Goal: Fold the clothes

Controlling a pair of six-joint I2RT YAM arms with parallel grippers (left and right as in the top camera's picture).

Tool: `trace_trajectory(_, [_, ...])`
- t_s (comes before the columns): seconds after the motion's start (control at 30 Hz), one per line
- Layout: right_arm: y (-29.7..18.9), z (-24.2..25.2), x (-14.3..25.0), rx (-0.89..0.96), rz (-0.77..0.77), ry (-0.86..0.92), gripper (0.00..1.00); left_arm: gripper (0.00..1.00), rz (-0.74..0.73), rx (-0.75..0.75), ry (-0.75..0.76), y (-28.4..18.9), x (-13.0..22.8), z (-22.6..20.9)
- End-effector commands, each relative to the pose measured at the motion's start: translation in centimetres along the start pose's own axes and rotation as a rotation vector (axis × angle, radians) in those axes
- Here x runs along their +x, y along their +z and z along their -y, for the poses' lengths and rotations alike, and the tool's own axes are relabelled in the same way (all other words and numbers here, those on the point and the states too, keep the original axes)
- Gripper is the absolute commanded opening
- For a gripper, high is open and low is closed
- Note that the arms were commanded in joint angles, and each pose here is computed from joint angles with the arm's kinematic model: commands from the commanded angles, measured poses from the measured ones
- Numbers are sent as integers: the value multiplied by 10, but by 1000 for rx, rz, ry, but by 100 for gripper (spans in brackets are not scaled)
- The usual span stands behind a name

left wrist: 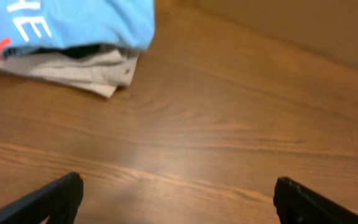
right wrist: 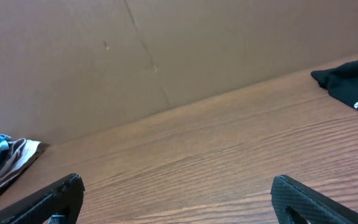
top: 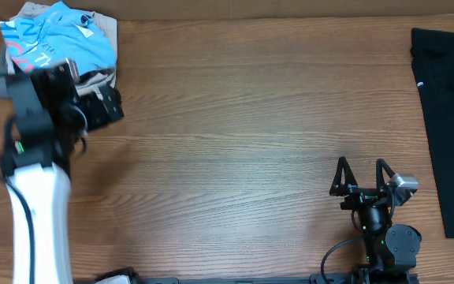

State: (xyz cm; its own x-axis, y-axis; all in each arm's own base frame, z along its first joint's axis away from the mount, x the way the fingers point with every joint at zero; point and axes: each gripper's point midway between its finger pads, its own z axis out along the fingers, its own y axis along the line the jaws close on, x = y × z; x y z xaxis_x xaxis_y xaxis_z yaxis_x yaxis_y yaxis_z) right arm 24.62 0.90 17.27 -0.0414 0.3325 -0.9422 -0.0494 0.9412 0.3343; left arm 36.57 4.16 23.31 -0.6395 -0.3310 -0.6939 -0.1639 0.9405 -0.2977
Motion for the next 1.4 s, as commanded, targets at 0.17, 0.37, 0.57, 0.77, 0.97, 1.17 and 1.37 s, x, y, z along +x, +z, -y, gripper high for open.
trace_trajectory(0.17, [0, 2, 2, 8, 4, 4, 100, 100, 228, 85, 70, -16, 48, 5])
trace_trajectory(0.37, [0, 2, 2, 8, 4, 4, 100, 100, 445, 138, 107, -35, 69, 7])
trace_trajectory(0.57, [0, 2, 2, 8, 4, 4, 100, 100, 635, 173, 150, -51, 87, 6])
trace_trajectory(0.77, [0, 2, 2, 8, 4, 4, 100, 100, 708, 145, 83, -49, 106, -10])
trace_trajectory(0.97, [0, 2, 2, 8, 4, 4, 100, 100, 744, 90, 18, -50, 113, -25])
trace_trajectory(1.17, [0, 2, 2, 8, 4, 4, 100, 100, 721, 44, 173, -49, 125, -19])
trace_trajectory(1.37, [0, 2, 2, 8, 4, 4, 100, 100, 662, 11, 216, -39, 137, -23])
